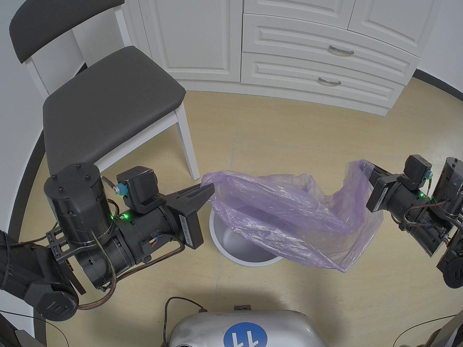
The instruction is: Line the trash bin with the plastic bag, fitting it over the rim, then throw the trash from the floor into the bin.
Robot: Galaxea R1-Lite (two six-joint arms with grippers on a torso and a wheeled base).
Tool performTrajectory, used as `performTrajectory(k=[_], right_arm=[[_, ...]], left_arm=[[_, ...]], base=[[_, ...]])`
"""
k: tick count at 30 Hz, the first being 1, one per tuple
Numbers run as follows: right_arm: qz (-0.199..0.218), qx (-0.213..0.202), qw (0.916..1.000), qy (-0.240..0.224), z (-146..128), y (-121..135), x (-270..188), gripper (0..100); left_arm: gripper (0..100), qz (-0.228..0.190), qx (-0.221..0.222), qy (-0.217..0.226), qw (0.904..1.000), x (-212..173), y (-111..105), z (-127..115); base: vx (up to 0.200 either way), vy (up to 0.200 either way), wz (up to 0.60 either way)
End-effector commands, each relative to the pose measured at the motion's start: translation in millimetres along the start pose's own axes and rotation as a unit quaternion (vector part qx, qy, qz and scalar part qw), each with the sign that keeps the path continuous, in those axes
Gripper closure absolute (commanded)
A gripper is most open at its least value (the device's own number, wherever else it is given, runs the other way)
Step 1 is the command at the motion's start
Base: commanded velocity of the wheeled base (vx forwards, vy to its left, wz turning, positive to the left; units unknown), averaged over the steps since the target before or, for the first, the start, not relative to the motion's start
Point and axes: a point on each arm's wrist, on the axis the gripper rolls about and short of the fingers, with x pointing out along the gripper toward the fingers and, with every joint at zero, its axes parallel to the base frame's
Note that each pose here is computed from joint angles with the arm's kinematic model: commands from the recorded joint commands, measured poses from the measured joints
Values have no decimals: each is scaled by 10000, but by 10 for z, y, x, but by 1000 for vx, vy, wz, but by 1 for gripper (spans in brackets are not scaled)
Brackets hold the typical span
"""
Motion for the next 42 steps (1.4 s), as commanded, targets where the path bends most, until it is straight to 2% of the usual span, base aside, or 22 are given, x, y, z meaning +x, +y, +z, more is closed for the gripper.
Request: performTrajectory(k=[1, 8, 9, 10, 12, 14, 19, 22, 23, 28, 30, 32, 38, 42], right_arm=[[-15, -24, 10000, 85, -54, 0, 18, 100], [-57, -37, 9999, -131, 46, -4, -58, 100], [-58, -32, 9998, -199, 79, -9, -86, 100], [-58, -32, 9998, -199, 79, -9, -86, 100], [-83, -182, 9996, -222, 90, -15, -98, 100], [-177, -275, 9992, -228, 92, -29, -87, 100], [-559, -500, 9970, -194, 73, -55, -75, 100], [-613, -559, 9964, -200, 77, -61, -77, 100], [-755, -780, 9939, -209, 87, -76, -118, 100], [-1172, -1191, 9859, -58, 34, -133, -200, 100], [-1224, -1296, 9840, 6, 9, -145, -209, 100], [-1385, -1576, 9776, 136, -33, -181, -255, 100], [-1534, -1873, 9700, 241, -63, -205, -353, 100], [-1525, -2255, 9613, 414, -126, -220, -459, 100]], left_arm=[[100, 42, 177, 50, 9998, 0, 15, -30], [100, 193, 567, 163, 9981, -74, 75, -91], [100, 337, 788, 252, 9960, -78, 155, -127], [100, 337, 788, 252, 9960, -78, 155, -127], [100, 537, 1106, 395, 9916, -107, 267, -173], [100, 619, 1233, 474, 9893, -126, 314, -195], [100, 812, 1355, 527, 9860, -131, 416, -201], [100, 841, 1375, 513, 9856, -138, 429, -191], [100, 1011, 1461, 515, 9827, -143, 475, -181], [100, 1305, 1496, 450, 9791, -140, 509, -146], [100, 1343, 1497, 449, 9785, -145, 510, -146], [100, 1365, 1506, 426, 9782, -159, 506, -132], [100, 1372, 1514, 427, 9780, -164, 506, -132], [100, 1405, 1597, 361, 9764, -216, 499, -93]], base=[[0, 0, 0], [0, 0, 0], [0, 0, 0], [0, 0, 0], [0, 0, 0], [0, 0, 0], [0, 0, 0], [0, 0, 0], [0, 0, 0], [0, 0, 0], [0, 0, 0], [0, 0, 0], [0, 0, 0], [0, 0, 0]])
